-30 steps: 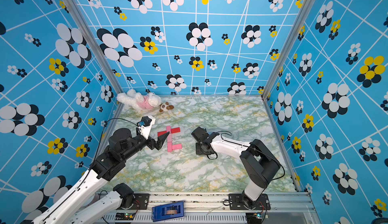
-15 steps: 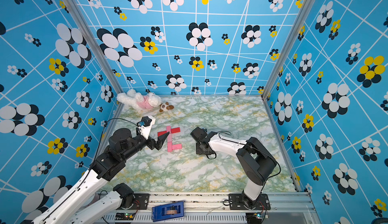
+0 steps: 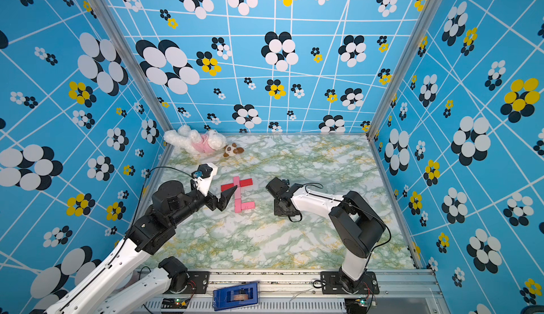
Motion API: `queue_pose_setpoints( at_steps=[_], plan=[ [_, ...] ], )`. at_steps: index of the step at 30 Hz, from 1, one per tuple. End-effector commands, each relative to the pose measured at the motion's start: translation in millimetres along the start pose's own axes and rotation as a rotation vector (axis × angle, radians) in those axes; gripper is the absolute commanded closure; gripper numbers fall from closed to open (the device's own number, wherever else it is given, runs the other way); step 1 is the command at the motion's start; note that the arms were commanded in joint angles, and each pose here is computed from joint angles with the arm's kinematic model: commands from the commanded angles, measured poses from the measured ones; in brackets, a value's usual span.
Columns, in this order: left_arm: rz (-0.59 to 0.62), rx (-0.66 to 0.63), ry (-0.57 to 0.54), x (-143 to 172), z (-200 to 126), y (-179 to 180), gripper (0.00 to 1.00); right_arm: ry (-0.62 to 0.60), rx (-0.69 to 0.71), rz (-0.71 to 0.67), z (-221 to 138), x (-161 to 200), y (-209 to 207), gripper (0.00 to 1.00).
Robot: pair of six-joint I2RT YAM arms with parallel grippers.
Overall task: Assemble the letter t with building blocks
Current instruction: Assemble the building block at the center of the board.
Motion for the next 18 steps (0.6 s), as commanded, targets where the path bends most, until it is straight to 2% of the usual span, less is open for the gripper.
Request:
queue_pose_setpoints(
  at_steps=[1,18],
  plan=[
    [0.019,0.002,0.01,5.5,-1.2,-0.7,0.01,0.027,0.049,0.009,4.3,2.3,-4.2,0.83],
    [0.022,0.004,0.011,5.5,-1.7,-1.0,0.01,0.044,0.051,0.005,8.2,1.5,-2.9,0.8]
  ],
)
Point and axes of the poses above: each gripper's point midway between its finger pads, its own z axis out along the fingers, its own y axis along the line the jaws close on, x = y × z, the point moved 4 cm from there along -z, back along the fingers, and after that the axes turned 15 degrees about -z, right-handed, at the moved point
